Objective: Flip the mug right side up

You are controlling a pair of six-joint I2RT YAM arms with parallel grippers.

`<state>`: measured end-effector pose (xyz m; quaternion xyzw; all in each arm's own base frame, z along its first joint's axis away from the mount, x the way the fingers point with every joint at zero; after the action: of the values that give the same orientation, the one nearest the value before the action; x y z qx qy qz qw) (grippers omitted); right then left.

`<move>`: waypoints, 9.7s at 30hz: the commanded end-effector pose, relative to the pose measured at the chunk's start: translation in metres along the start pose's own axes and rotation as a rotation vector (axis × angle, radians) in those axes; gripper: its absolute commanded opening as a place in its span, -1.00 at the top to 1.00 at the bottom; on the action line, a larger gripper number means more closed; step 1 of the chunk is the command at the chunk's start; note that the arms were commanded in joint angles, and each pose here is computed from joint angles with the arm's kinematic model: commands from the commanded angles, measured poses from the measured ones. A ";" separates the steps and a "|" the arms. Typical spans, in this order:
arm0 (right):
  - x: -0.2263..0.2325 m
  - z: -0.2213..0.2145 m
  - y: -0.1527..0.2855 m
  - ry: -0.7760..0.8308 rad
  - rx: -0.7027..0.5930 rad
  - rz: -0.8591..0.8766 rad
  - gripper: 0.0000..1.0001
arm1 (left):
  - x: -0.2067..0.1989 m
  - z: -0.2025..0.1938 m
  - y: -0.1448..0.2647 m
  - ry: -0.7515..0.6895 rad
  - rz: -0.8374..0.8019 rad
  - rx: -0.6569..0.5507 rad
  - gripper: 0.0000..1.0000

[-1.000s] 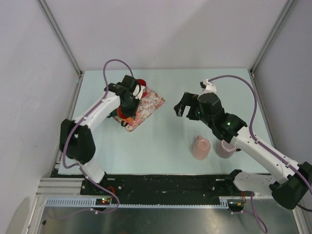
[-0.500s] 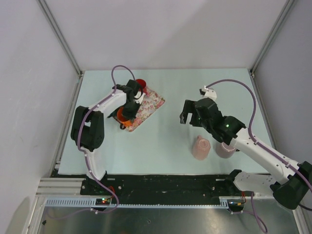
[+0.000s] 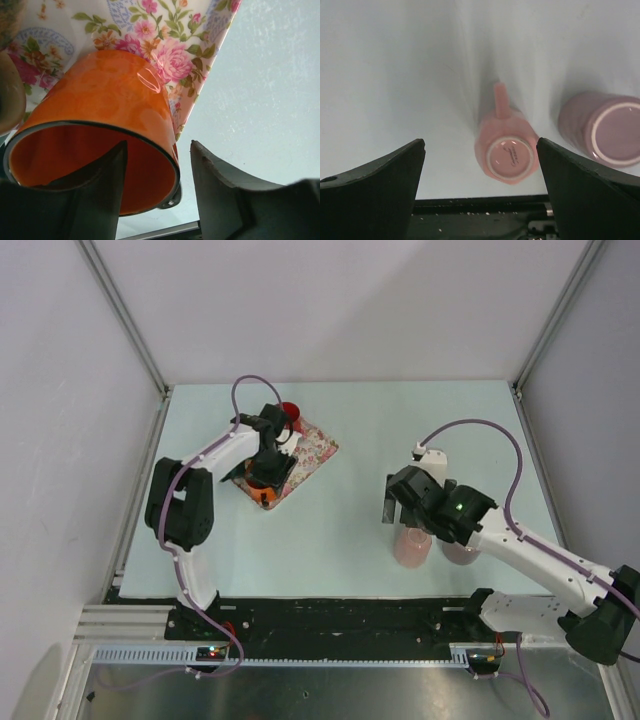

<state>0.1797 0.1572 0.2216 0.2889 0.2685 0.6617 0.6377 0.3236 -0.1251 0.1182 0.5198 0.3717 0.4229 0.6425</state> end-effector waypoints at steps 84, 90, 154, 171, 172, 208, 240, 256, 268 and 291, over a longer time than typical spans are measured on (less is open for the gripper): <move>0.084 0.177 0.133 -0.046 -0.862 0.999 1.00 | -0.162 -0.009 0.279 -0.512 -1.194 -0.457 0.38; 0.090 0.169 0.115 -0.005 -0.789 0.981 0.90 | -0.154 0.005 0.266 -0.452 -1.019 -0.489 0.98; -0.165 -0.009 0.028 -0.819 -0.248 -0.387 -0.79 | -0.019 0.080 0.084 -1.187 0.094 -0.180 -0.44; -0.202 -0.057 -0.047 -1.256 0.032 -0.319 -0.41 | -0.054 0.047 0.149 -0.917 -0.052 -0.409 -0.58; -0.202 -0.058 -0.051 -1.260 0.038 -0.313 -0.38 | -0.055 0.045 0.150 -0.915 -0.055 -0.409 -0.58; 0.027 0.101 0.089 -0.109 -0.598 0.968 1.00 | -0.145 0.015 0.240 -0.642 -0.897 -0.549 -0.83; 0.006 0.117 0.054 -0.275 -0.601 0.517 -0.92 | -0.137 0.065 0.199 -0.525 -0.595 -0.503 1.00; -0.046 0.062 0.008 -0.254 -0.347 0.112 -0.99 | -0.079 0.183 0.102 -0.765 0.135 -0.478 1.00; -0.042 0.054 -0.005 -0.220 -0.277 0.098 -0.99 | -0.076 0.175 0.035 -0.745 0.057 -0.327 1.00; -0.048 0.054 -0.008 -0.200 -0.279 0.061 -0.99 | -0.065 0.173 0.119 -0.648 0.049 -0.511 -0.62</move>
<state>0.2211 0.1144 0.2392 0.2888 0.1128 0.6828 0.6616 0.4445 -0.2401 0.1575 0.5562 0.0784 0.2545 0.7872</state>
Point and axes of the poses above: each gripper's point midway between its finger pads, its own y axis back along the fingers, its own x axis along the line the jaws close on, z = x × y, the point moved 6 cm from there along y, back along the fingers, and after that the axes turned 6 degrees about y, right-handed, at the moved point
